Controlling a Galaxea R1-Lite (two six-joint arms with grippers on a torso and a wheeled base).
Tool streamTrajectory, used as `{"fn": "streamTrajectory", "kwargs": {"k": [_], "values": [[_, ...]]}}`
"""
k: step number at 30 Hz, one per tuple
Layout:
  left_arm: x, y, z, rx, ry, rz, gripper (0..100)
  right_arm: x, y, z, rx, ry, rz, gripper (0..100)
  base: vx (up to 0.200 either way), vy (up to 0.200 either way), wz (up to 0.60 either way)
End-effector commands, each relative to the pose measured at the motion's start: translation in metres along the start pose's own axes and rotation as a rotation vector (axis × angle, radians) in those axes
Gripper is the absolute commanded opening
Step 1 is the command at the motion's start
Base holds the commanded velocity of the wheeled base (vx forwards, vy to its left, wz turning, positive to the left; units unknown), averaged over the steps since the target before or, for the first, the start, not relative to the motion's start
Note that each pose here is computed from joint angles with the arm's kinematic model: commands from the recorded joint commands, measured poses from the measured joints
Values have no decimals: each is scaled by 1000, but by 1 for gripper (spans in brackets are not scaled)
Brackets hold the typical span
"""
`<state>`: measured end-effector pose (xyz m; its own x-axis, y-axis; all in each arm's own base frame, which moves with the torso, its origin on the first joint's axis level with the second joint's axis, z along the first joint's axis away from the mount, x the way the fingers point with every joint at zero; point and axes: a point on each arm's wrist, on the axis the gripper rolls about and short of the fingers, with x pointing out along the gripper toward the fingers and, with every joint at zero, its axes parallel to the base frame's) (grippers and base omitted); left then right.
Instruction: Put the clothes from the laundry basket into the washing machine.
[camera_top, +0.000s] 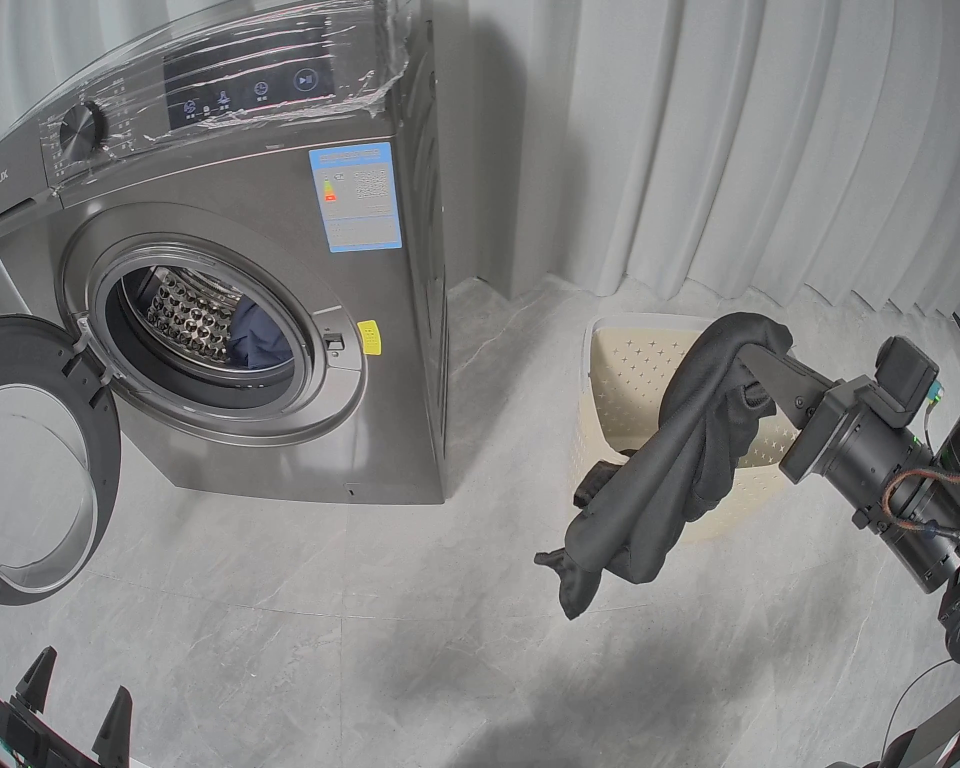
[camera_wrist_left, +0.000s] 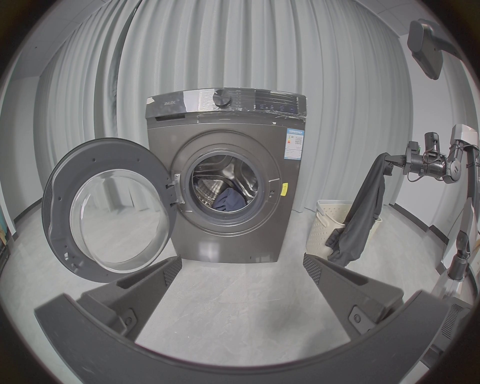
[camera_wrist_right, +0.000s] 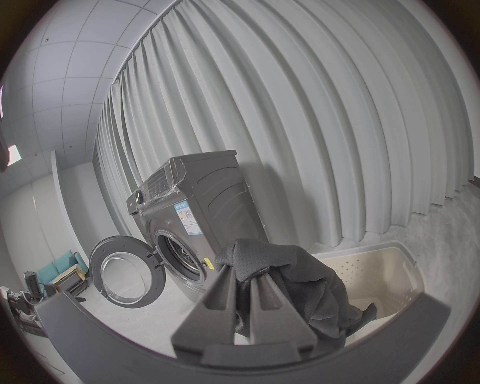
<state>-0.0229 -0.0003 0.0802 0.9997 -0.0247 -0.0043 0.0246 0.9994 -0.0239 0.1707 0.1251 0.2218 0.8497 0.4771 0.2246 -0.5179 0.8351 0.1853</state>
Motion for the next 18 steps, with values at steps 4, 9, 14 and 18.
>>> {"fn": "streamTrajectory", "kwargs": {"k": [4,9,14,18], "values": [[0,0,-5,-1,2,0,100,3,0,-5,-1,20,-1,0,0,200,0],[0,0,-5,1,2,0,100,3,2,-5,8,17,10,0,0,200,0],[0,0,-5,-1,2,0,100,5,2,-9,9,32,7,0,0,200,0],[0,0,-5,-1,2,0,100,5,2,-9,9,32,7,0,0,200,0]]}}
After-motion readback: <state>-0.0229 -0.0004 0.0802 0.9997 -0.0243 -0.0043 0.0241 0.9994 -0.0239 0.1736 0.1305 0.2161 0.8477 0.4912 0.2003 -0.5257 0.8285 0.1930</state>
